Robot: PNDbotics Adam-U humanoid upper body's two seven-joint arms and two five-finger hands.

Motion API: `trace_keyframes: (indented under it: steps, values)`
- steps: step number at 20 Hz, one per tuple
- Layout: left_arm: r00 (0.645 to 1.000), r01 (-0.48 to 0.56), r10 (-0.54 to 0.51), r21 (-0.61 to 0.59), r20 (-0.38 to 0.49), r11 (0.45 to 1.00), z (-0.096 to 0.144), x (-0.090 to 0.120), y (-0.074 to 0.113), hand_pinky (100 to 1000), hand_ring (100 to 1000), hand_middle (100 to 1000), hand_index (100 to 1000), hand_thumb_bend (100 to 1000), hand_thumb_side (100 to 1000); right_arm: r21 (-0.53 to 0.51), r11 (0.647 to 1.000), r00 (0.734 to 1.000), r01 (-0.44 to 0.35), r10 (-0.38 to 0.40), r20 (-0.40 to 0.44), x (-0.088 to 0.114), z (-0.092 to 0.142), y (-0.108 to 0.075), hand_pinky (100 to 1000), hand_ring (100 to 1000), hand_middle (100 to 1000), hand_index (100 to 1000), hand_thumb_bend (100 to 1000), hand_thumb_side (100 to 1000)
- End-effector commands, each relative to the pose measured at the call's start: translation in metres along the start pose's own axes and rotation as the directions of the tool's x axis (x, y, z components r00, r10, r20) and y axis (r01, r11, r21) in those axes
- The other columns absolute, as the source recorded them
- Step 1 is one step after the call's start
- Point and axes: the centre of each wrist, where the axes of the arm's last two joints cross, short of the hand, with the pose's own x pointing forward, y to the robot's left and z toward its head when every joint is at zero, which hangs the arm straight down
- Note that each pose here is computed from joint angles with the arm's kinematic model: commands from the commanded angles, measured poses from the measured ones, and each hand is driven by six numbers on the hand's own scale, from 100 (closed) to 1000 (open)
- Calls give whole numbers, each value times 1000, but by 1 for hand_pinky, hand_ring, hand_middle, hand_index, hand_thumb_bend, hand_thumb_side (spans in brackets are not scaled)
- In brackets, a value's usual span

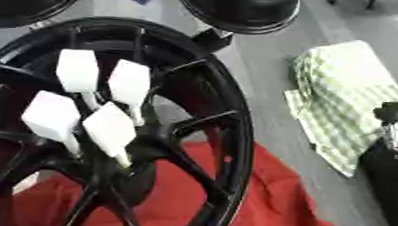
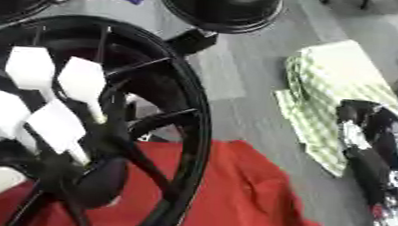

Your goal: Pull the pin out of the wheel hub.

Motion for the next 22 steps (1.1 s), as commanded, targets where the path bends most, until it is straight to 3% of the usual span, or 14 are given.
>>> trace_keyframes:
  steps: [1, 9, 22]
  values:
    - [999, 45, -45, 16, -13, 999, 5, 3, 12, 802, 757, 717, 804, 100, 814, 1, 1000, 999, -20, 20, 25, 7, -4, -6, 864, 756, 557, 684, 100, 399]
    - [998, 55, -55, -6, -20, 998, 9, 2, 8, 791, 737, 707, 801, 100, 820, 2, 1000, 1000, -19, 19, 25, 7, -3, -6, 864, 757, 557, 684, 100, 401]
    - [995, 75, -91, -267, -47, 961, 38, 25, -17, 777, 733, 719, 819, 100, 790, -1, 999, 999, -46, 46, 8, 5, 1, -10, 864, 758, 558, 684, 100, 403]
